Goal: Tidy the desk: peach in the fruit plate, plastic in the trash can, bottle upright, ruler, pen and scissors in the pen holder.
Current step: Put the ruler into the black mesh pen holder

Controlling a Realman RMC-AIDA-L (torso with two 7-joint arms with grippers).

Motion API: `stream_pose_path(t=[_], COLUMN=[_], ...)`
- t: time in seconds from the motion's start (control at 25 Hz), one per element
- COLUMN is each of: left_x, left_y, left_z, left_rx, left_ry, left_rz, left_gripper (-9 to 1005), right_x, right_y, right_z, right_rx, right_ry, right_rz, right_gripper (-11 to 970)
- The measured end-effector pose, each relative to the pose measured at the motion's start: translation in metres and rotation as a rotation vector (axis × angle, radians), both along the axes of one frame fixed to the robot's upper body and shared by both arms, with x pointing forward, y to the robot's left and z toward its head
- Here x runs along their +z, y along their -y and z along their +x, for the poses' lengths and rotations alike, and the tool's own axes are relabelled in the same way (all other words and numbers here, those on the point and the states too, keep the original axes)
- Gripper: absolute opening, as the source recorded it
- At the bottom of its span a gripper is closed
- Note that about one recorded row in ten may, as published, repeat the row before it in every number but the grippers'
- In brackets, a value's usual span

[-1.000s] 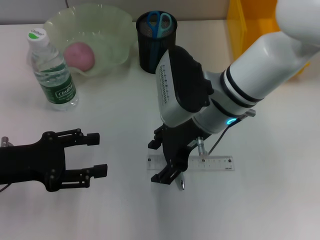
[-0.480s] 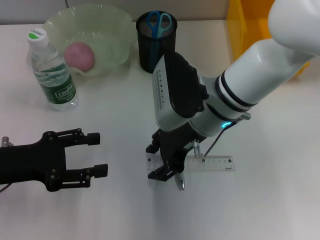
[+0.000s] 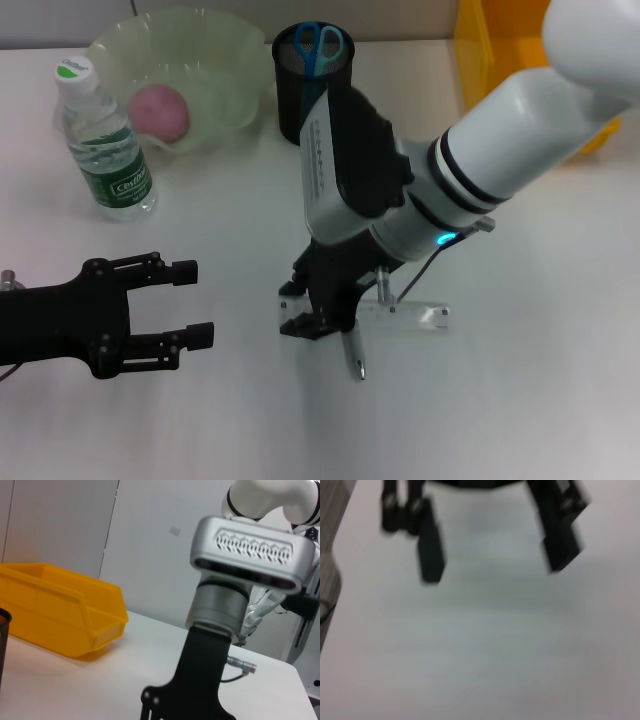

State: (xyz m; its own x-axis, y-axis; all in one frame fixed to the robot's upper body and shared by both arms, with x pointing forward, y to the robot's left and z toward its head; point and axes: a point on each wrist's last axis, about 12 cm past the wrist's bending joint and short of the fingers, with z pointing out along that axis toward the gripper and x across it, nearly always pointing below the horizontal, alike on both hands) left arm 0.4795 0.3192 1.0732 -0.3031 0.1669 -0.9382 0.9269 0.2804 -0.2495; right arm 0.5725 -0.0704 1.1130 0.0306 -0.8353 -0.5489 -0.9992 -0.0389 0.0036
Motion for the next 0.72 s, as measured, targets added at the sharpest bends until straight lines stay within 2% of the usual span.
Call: stream_pose_path(t=[0.04,0.16,0.2,0.24,0.28,0.32,0.36,0.4,0.44,0.48,0.52,0.6,0.64,0.68,0.72], left_x=[0.000,0.000,0.001,0.001,0.001,0.001,0.002,0.002,0.002,0.003,0.003,0.004,0.004,0.005,0.005], left_y=[0.000,0.000,0.000,0.000,0.001,0.001,0.001,0.002,0.002,0.002,0.002,0.003,0.004,0.005,0.005], left_z=[0.000,0.000,0.000,0.000,0.001,0.001,0.002,0.002,0.002,0.003,0.003,0.005,0.006,0.008,0.008], left_rx=[-0.001,-0.002,-0.004,-0.004,-0.006,-0.006,-0.009,-0.010,-0.010,-0.012,-0.012,-0.014,-0.014,-0.014,-0.014], left_ry=[0.000,0.000,0.000,0.000,0.002,0.002,0.004,0.004,0.004,0.003,0.003,0.004,0.004,-0.002,-0.002], left_rz=[0.000,-0.002,-0.003,-0.003,-0.003,-0.003,-0.004,-0.004,-0.004,-0.005,-0.005,-0.007,-0.009,-0.014,-0.014], left_gripper=[785,785,785,785,785,785,785,785,785,785,785,785,785,785,785], right_x=[0.008,0.016,0.031,0.031,0.045,0.045,0.057,0.060,0.060,0.066,0.066,0.074,0.074,0.080,0.080], right_y=[0.002,0.004,0.009,0.009,0.017,0.017,0.024,0.026,0.026,0.026,0.026,0.025,0.025,0.023,0.023], right_z=[0.004,0.008,0.014,0.014,0.021,0.021,0.027,0.030,0.030,0.035,0.035,0.043,0.043,0.048,0.048], right_rx=[-0.025,-0.046,-0.084,-0.084,-0.120,-0.120,-0.137,-0.139,-0.139,-0.139,-0.139,-0.146,-0.146,-0.161,-0.161], right_ry=[0.000,0.003,0.020,0.020,0.065,0.065,0.152,0.199,0.199,0.301,0.301,0.422,0.422,0.496,0.496], right_rz=[0.033,0.063,0.129,0.129,0.197,0.197,0.260,0.289,0.289,0.352,0.352,0.435,0.435,0.495,0.495], right_gripper=[388,383,381,381,381,381,381,381,380,380,380,380,380,380,380])
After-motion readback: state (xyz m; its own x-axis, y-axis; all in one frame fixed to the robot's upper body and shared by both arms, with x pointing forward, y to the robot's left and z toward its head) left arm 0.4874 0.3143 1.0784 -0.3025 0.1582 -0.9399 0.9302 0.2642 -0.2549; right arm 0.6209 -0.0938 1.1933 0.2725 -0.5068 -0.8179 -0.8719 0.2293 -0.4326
